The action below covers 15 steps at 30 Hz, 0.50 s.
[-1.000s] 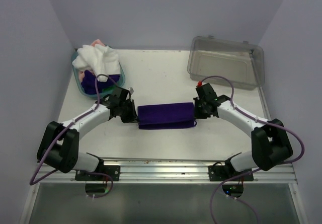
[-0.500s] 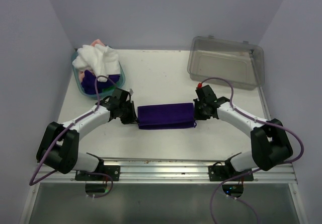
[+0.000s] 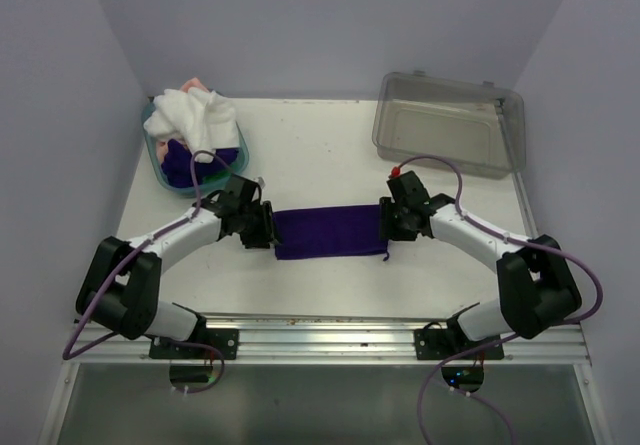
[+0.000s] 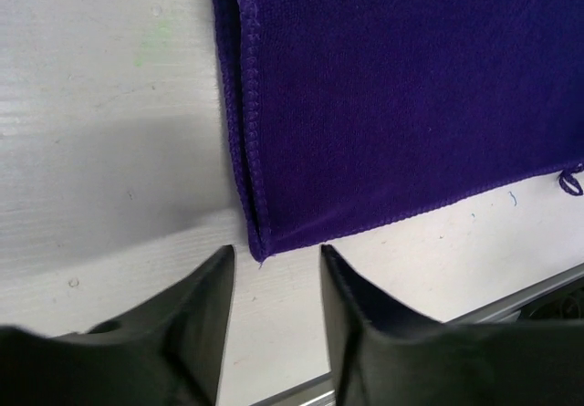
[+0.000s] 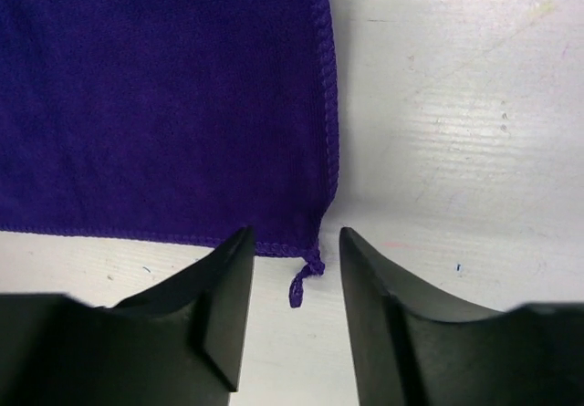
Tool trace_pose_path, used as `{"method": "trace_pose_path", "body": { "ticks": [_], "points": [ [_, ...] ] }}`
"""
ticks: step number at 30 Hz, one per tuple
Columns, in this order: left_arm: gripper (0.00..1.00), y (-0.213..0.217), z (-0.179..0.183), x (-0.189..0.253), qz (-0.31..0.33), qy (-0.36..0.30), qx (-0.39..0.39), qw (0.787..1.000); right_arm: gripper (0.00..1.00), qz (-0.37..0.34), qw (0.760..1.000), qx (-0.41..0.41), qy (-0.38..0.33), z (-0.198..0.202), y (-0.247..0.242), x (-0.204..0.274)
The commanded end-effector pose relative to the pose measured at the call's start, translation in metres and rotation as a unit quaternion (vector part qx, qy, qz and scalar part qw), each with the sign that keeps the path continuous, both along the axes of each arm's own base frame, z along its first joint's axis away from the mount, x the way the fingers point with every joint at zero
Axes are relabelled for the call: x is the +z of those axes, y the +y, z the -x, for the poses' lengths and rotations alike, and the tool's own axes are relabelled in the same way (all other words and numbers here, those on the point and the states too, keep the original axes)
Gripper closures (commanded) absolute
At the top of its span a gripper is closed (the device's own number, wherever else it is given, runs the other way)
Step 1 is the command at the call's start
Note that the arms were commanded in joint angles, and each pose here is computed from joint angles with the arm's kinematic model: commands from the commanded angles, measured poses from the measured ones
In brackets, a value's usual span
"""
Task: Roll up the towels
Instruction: Fold the towel
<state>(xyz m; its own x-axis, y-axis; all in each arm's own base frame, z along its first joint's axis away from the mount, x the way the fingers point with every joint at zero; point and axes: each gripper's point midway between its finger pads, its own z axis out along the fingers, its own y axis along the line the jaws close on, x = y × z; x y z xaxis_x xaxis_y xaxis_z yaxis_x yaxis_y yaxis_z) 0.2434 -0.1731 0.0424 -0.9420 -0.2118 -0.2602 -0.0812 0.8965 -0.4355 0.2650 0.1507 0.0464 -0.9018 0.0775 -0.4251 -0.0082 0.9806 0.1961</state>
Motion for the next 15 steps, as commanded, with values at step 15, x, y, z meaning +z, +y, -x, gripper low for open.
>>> {"method": "trace_pose_path", "body": {
  "ticks": [15],
  "points": [
    [0.7,-0.037,-0.068,0.045,0.022,-0.077,-0.017,0.997,0.84,0.002,0.998,-0.003,-0.055,-0.065,0.02,0.034]
  ]
}}
